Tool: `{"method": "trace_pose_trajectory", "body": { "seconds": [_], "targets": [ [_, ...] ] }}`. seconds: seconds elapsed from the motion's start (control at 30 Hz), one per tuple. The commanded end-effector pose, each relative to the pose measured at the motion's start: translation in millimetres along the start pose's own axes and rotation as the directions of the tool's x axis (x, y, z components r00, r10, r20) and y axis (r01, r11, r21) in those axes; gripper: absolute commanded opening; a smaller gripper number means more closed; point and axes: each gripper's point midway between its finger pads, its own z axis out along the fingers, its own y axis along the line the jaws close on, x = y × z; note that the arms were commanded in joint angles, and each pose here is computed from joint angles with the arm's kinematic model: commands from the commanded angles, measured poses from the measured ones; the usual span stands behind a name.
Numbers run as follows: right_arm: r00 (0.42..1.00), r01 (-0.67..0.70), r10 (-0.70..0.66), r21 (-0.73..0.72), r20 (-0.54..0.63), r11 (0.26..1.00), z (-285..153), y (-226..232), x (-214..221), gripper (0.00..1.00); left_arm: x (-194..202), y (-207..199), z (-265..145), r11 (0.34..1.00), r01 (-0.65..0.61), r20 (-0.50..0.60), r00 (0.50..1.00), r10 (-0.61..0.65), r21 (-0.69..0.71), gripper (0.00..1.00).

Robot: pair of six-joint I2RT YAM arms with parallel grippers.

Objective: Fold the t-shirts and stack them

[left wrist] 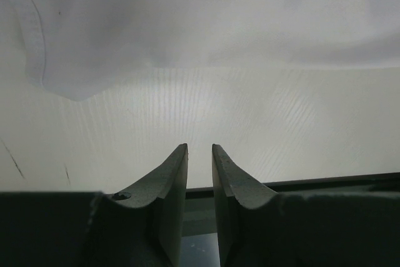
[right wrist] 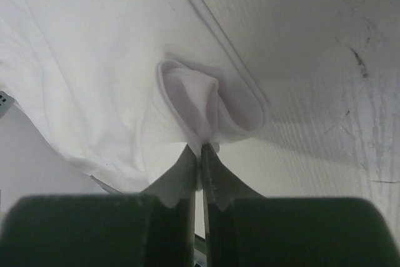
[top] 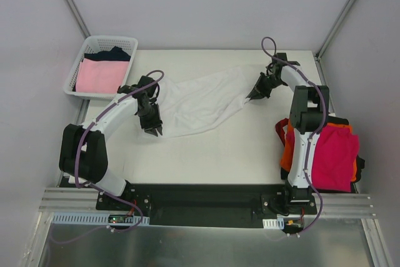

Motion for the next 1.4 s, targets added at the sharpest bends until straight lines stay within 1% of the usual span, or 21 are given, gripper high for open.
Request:
{"method": "trace_pose_trajectory", "body": {
  "seconds": [0.0, 0.13, 0.17, 0.23, 0.27, 0.33, 0.37, 0.6, 0.7, 0.8, 0.9, 0.97, 1.03, 1.07, 1.13, 1.17, 1.2, 1.23, 1.3, 1.33, 1.37],
  "targets": [
    [0.999, 0.035, -0.035, -0.012, 0.014, 0.999, -11.4, 8.2, -2.0, 0.01, 6.8, -4.0, -5.1, 1.000, -0.005, -0.011, 1.000, 0.006, 0.019, 0.22],
    [0.999, 0.051, -0.051, -0.011, 0.009, 0.999, -21.9, 3.5, 17.9, 0.01, 8.1, -2.9, -3.4, 1.000, -0.001, -0.017, 1.000, 0.001, 0.013, 0.22],
    [0.999, 0.040, -0.039, 0.009, -0.019, 0.999, -18.4, -7.5, 33.4, 0.01, 7.9, -3.1, -3.0, 1.000, 0.002, -0.017, 1.000, -0.002, 0.013, 0.22],
    [0.998, 0.064, -0.064, 0.009, 0.002, 0.998, -30.2, -7.6, 47.3, 0.01, 9.3, -3.6, -1.5, 1.000, 0.002, -0.023, 1.000, -0.002, 0.010, 0.22],
    [0.998, 0.044, -0.042, 0.031, -0.040, 0.999, -24.6, -21.5, 67.5, 0.01, 9.6, -4.0, -1.4, 1.000, 0.003, -0.023, 1.000, -0.003, 0.010, 0.22],
    [0.997, 0.071, -0.070, 0.023, -0.034, 0.997, -35.6, -19.3, 83.4, 0.01, 9.6, -5.3, 0.0, 1.000, 0.002, -0.027, 1.000, -0.002, 0.009, 0.22],
    [0.996, 0.064, -0.062, 0.040, -0.069, 0.997, -32.8, -28.3, 102.4, 0.01, 10.2, -5.9, 0.4, 1.000, 0.002, -0.030, 1.000, -0.001, 0.007, 0.22],
    [0.988, 0.114, -0.109, 0.045, -0.106, 0.992, -55.4, -26.1, 160.6, 0.01, 5.8, -18.9, 4.2, 1.000, -0.030, -0.037, 0.999, 0.030, 0.009, 0.22],
    [0.983, 0.148, -0.139, 0.063, -0.122, 0.987, -59.5, -22.7, 172.1, 0.01, 4.8, -24.2, 4.3, 0.999, -0.039, -0.038, 0.998, 0.039, 0.013, 0.22],
    [0.983, 0.141, -0.134, 0.053, -0.123, 0.989, -58.9, -13.9, 165.6, 0.01, 5.0, -27.2, 5.0, 0.999, -0.046, -0.040, 0.998, 0.047, 0.014, 0.22],
    [0.984, 0.144, -0.138, 0.040, -0.112, 0.989, -57.0, 5.2, 143.9, 0.01, 5.6, -29.6, 5.1, 0.998, -0.052, -0.040, 0.998, 0.053, 0.016, 0.22],
    [0.983, 0.171, -0.169, 0.020, -0.065, 0.985, -62.2, 27.5, 119.2, 0.01, 6.2, -30.0, 4.7, 0.999, -0.051, -0.040, 0.998, 0.052, 0.016, 0.22],
    [0.984, 0.161, -0.157, 0.045, -0.089, 0.986, -48.2, 26.5, 105.3, 0.01, 7.5, -30.0, 5.0, 0.998, -0.055, -0.043, 0.998, 0.056, 0.015, 0.22],
    [0.982, 0.180, -0.178, 0.027, -0.055, 0.983, -49.9, 41.5, 89.5, 0.01, 7.7, -30.6, 4.3, 0.998, -0.055, -0.041, 0.998, 0.056, 0.017, 0.22],
    [0.986, 0.155, -0.152, 0.042, -0.070, 0.987, -32.0, 40.7, 75.8, 0.01, 7.5, -29.6, 2.0, 0.998, -0.055, -0.031, 0.998, 0.056, 0.014, 0.22],
    [0.986, 0.160, -0.159, 0.025, -0.045, 0.987, -32.4, 50.9, 62.7, 0.01, 8.1, -28.5, 1.8, 0.998, -0.055, -0.029, 0.998, 0.056, 0.012, 0.23],
    [0.988, 0.150, -0.149, 0.017, -0.051, 0.989, -27.8, 54.1, 58.3, 0.01, 9.4, -27.0, 1.5, 0.999, -0.054, -0.028, 0.998, 0.054, 0.008, 0.23],
    [0.989, 0.122, -0.118, 0.029, -0.089, 0.992, -7.8, 47.0, 56.2, 0.01, 9.9, -26.5, 1.0, 0.999, -0.054, -0.026, 0.998, 0.054, 0.008, 0.23],
    [0.990, 0.109, -0.107, 0.016, -0.093, 0.994, 2.6, 51.1, 46.4, 0.10, 11.8, -25.2, 0.5, 0.999, -0.052, -0.028, 0.998, 0.052, 0.007, 0.23],
    [0.989, 0.093, -0.089, 0.029, -0.115, 0.995, 15.5, 44.4, 46.0, 0.27, 12.8, -23.8, 0.7, 0.999, -0.050, -0.030, 0.998, 0.050, 0.002, 0.23],
    [0.989, 0.092, -0.088, 0.030, -0.120, 0.995, 20.7, 43.0, 43.9, 0.35, 13.3, -23.2, 0.5, 0.999, -0.050, -0.029, 0.998, 0.050, 0.001, 0.23]
  ]
}}
